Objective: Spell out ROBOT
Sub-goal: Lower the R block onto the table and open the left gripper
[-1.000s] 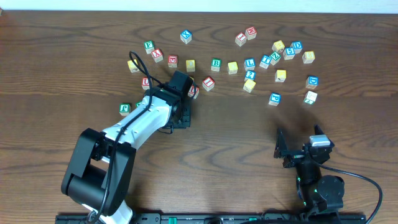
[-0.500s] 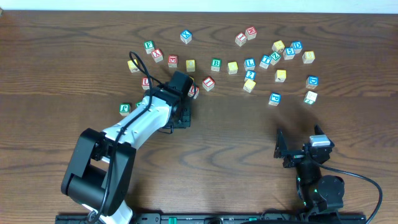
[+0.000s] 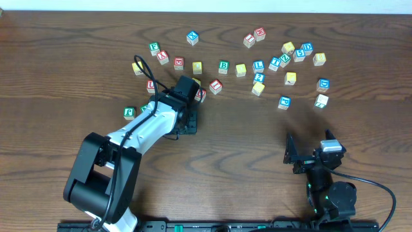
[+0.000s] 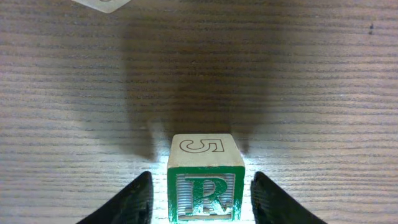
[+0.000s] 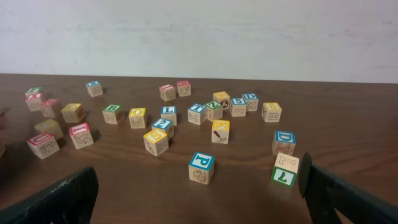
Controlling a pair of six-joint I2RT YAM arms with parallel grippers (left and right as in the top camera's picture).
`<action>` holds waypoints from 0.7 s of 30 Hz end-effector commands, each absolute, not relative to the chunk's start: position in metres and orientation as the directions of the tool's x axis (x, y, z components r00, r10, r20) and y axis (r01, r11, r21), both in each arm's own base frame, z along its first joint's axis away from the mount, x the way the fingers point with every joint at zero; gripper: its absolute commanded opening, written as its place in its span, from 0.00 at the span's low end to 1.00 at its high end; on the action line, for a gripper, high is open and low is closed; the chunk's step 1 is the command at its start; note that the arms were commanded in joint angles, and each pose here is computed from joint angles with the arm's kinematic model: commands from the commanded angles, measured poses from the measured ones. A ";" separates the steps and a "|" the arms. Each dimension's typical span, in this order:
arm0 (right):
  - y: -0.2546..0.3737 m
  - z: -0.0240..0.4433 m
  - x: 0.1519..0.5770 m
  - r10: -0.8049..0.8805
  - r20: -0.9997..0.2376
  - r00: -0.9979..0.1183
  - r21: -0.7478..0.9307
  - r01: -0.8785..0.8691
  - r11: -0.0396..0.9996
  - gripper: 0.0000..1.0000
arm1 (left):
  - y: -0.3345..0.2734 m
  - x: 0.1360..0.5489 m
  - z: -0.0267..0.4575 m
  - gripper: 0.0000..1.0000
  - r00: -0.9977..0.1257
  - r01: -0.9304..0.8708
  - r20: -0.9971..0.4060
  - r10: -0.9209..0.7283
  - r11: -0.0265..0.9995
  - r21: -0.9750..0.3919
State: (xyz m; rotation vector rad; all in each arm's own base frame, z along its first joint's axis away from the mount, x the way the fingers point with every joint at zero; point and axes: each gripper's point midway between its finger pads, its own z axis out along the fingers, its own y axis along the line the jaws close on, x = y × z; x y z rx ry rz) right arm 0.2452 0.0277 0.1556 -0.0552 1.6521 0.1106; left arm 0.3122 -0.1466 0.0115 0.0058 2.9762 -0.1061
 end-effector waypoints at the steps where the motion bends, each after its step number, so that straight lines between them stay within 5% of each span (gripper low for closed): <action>1: 0.025 0.155 0.245 0.038 -0.996 -0.084 0.046 -0.092 0.995 0.99 | -0.143 0.307 0.005 0.51 -0.990 0.003 -0.142 -0.005 0.998 -0.056; 10: 0.025 0.155 0.245 0.038 -0.996 -0.084 0.046 -0.092 0.995 0.99 | -0.153 0.326 0.043 0.57 -0.973 0.058 -0.228 0.038 0.995 -0.084; 21: 0.025 0.155 0.245 0.038 -0.996 -0.084 0.046 -0.092 0.995 0.99 | -0.172 0.381 0.187 0.75 -0.838 0.153 -0.544 0.041 0.975 -0.163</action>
